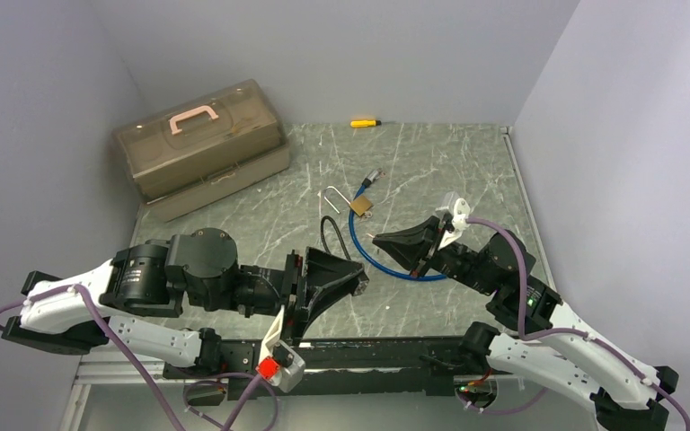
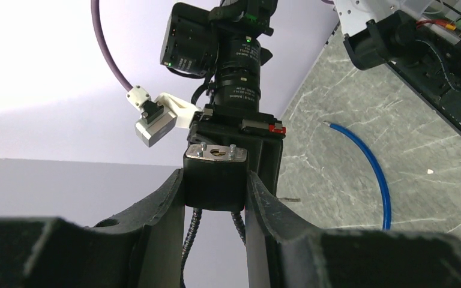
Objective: Unlock with the key
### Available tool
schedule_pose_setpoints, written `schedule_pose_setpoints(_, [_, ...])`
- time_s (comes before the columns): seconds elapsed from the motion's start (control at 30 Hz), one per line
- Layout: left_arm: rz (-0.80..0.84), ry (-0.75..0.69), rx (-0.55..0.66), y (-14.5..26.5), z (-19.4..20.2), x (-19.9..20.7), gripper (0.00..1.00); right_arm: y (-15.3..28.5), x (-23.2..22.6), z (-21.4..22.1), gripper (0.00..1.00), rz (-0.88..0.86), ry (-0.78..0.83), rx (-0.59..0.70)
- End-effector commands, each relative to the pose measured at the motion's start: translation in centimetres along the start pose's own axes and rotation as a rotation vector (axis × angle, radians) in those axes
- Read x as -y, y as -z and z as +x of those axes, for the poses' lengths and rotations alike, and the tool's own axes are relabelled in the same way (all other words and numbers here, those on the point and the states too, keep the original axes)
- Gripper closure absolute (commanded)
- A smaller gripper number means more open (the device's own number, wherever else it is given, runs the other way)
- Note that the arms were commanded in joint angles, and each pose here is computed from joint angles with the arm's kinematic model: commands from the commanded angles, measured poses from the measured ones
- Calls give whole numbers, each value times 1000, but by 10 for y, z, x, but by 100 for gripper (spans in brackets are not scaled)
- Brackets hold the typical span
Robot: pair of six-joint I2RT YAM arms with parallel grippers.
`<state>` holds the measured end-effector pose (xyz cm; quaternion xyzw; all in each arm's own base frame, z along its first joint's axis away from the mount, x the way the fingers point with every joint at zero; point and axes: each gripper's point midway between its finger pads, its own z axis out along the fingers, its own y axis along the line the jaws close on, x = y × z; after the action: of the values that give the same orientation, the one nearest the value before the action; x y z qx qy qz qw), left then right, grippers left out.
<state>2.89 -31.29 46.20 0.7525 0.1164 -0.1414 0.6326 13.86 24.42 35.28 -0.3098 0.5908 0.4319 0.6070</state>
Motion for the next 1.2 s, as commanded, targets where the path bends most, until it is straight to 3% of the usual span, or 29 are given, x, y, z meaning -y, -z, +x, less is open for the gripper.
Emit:
schedule_pose_setpoints(0.0, [-95, -25, 35, 2, -15, -25, 100, -1, -3, -24, 100, -14, 30, 80])
schedule_pose_setpoints(1.17, [-104, -93, 15, 2, -11, -21, 100, 1, -4, -28, 100, -17, 36, 89])
